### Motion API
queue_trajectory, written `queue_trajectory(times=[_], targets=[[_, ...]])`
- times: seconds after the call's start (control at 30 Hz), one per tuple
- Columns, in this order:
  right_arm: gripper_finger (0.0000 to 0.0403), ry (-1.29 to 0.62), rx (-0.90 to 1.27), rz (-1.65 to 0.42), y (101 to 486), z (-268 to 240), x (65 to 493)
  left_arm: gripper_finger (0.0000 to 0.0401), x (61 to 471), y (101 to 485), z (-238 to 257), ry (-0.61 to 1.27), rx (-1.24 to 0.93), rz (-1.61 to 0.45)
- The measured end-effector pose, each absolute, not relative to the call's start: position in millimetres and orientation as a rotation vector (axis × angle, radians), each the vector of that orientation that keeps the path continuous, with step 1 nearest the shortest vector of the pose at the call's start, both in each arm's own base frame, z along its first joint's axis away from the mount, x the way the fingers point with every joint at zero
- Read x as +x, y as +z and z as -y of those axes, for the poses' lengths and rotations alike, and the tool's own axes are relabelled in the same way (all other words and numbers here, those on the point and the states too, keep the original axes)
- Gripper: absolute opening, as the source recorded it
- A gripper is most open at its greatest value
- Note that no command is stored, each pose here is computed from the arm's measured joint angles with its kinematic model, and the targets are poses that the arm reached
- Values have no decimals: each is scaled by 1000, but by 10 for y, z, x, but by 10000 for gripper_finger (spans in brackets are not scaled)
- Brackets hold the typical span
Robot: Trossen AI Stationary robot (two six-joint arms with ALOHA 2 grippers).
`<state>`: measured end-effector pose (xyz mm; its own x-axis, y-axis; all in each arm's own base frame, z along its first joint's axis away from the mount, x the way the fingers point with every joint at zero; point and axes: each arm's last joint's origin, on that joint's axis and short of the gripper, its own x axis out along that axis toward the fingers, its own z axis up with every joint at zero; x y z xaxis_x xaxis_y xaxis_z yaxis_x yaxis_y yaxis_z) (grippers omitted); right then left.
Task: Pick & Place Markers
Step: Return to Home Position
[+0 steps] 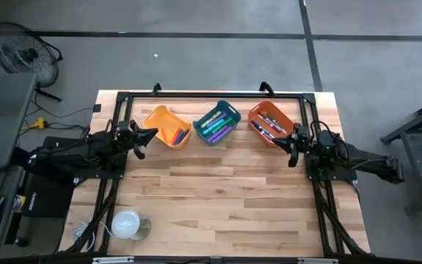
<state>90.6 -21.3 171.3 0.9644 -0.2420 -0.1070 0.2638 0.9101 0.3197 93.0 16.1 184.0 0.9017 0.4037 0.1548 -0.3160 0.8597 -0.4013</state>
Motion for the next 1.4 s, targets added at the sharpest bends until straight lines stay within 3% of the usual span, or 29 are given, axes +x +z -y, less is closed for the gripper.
queue_trajectory(times=[1.4], targets=[[0, -259, 270, -76, 1709, 214, 907, 3, 930, 1841, -161, 381, -389, 242]])
